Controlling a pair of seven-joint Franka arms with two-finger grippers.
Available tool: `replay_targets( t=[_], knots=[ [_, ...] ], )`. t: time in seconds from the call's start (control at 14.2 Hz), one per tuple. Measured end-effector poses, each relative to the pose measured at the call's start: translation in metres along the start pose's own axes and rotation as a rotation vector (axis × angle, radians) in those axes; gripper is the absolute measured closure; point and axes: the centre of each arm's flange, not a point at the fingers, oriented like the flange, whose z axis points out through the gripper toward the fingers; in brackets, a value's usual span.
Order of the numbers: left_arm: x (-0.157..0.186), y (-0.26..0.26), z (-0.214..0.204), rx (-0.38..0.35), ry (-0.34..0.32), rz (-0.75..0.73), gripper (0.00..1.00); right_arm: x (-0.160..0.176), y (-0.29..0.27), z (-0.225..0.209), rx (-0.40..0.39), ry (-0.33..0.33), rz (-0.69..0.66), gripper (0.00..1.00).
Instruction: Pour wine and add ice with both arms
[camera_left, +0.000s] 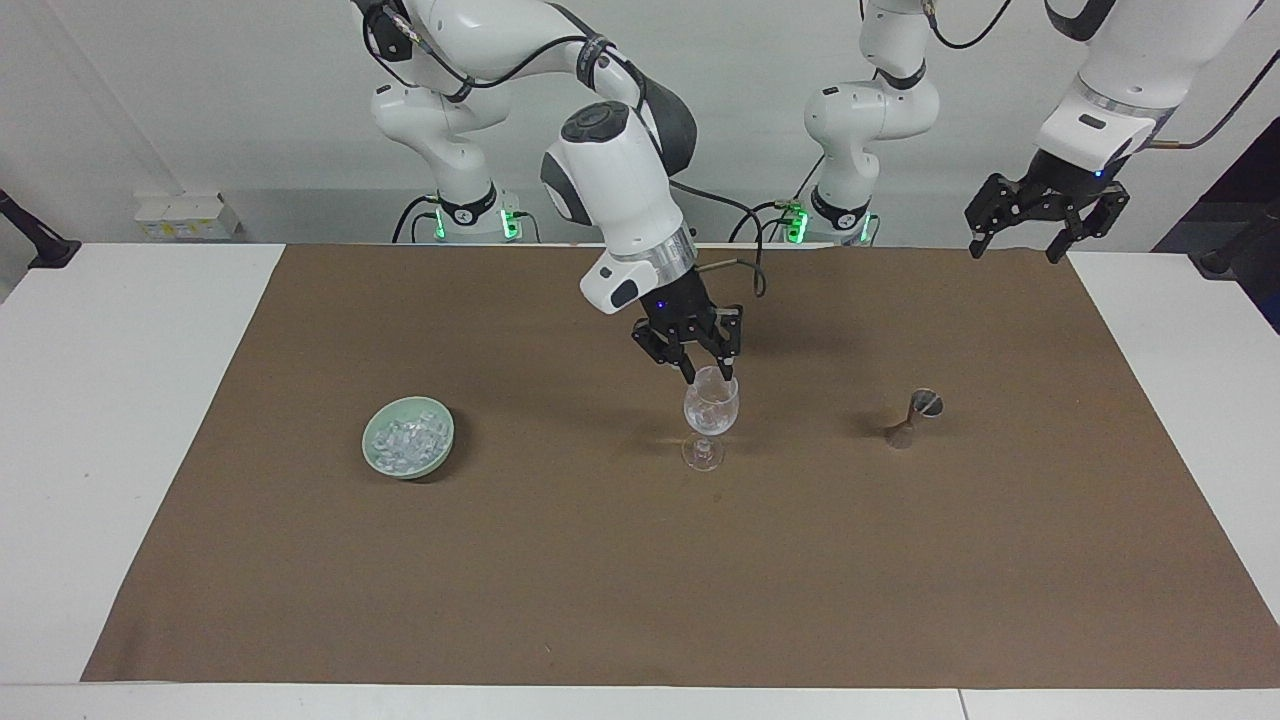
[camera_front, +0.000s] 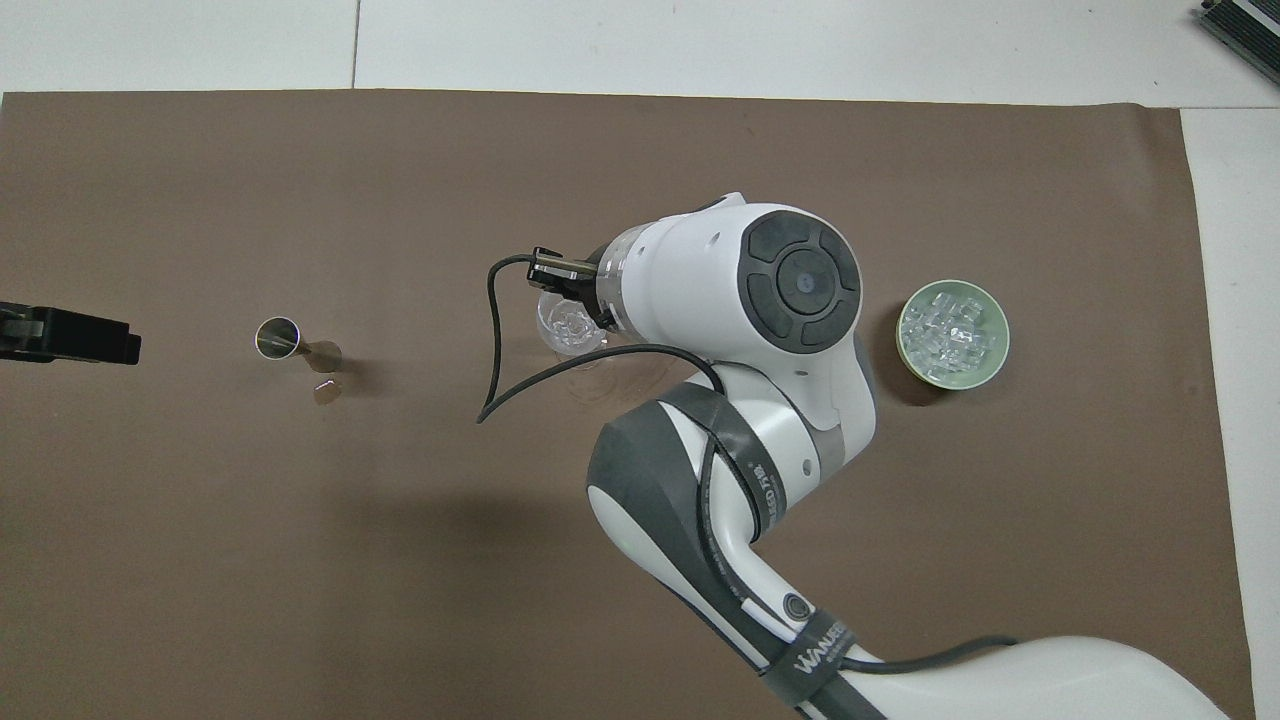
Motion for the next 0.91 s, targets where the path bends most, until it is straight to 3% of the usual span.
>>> replay_targets(
  t=[0.14, 0.28, 0.49, 0.77, 0.91],
  knots=[
    [0.000, -0.001, 0.000, 0.000, 0.000, -0.001, 0.00, 0.017, 0.017, -0.020, -0.052, 0.044, -0.021, 0.35],
    [0.000, -0.001, 0.000, 0.000, 0.000, -0.002, 0.00, 0.030, 0.030, -0.040, -0.075, 0.075, -0.038, 0.14],
    [0.000, -0.001, 0.000, 0.000, 0.000, -0.002, 0.00, 0.040, 0.045, -0.069, -0.113, 0.086, -0.065, 0.01],
    [0.000, -0.001, 0.000, 0.000, 0.000, -0.003, 0.00, 0.054, 0.085, -0.120, -0.212, 0.065, -0.106, 0.00],
    [0.000, -0.002, 0.000, 0.000, 0.000, -0.003, 0.00, 0.057, 0.110, -0.139, -0.275, 0.005, -0.148, 0.00]
  ],
)
